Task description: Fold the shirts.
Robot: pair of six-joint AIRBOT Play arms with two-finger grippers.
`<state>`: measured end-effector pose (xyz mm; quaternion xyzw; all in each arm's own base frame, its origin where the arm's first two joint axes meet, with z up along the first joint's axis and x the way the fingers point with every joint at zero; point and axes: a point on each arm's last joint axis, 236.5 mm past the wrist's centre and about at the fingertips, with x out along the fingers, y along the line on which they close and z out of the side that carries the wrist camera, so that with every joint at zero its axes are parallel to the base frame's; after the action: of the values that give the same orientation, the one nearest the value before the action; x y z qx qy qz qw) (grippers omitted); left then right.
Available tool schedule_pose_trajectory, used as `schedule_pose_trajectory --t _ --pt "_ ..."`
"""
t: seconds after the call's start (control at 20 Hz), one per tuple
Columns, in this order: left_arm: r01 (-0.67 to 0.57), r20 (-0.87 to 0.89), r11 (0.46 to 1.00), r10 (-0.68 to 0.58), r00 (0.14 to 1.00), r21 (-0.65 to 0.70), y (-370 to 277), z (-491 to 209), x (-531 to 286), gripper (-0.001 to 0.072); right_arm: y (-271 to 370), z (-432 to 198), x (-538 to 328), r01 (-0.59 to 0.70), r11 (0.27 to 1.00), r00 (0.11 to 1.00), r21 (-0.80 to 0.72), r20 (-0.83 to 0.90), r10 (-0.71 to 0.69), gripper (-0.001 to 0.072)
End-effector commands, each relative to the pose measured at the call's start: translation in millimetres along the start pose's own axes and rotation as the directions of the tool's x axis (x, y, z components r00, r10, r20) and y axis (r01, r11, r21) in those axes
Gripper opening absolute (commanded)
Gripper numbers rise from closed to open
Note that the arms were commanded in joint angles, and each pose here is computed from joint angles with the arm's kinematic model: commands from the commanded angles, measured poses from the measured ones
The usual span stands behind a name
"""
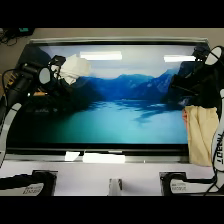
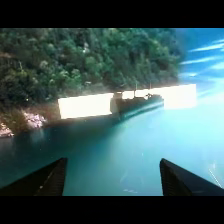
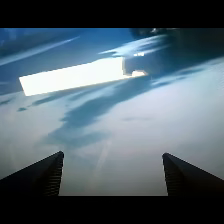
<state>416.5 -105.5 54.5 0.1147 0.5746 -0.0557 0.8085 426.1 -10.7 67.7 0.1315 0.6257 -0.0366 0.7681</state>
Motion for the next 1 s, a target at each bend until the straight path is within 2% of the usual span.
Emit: schedule_pose_trajectory --t 0.0,0.85,0.95 --pt "-0.001 -0.001 1.0 0.001 1.0 0.0 0 0 0 0.0717 0 0 0 0.0 1.0 1.0 0.0 0.001 0.0 0.069" --pt "0.0 0.0 1.0 0.0 1.0 0.0 0 0 0 0.0717 0 0 0 0.0 1.0 1.0 0.0 0.0 0.0 0.069" --pt "0.012 0.061 0.999 -0.01 0.998 -0.031 -2 15 0 0.0718 0 0 0 0.0 1.0 1.0 0.0 0.001 0.0 0.069"
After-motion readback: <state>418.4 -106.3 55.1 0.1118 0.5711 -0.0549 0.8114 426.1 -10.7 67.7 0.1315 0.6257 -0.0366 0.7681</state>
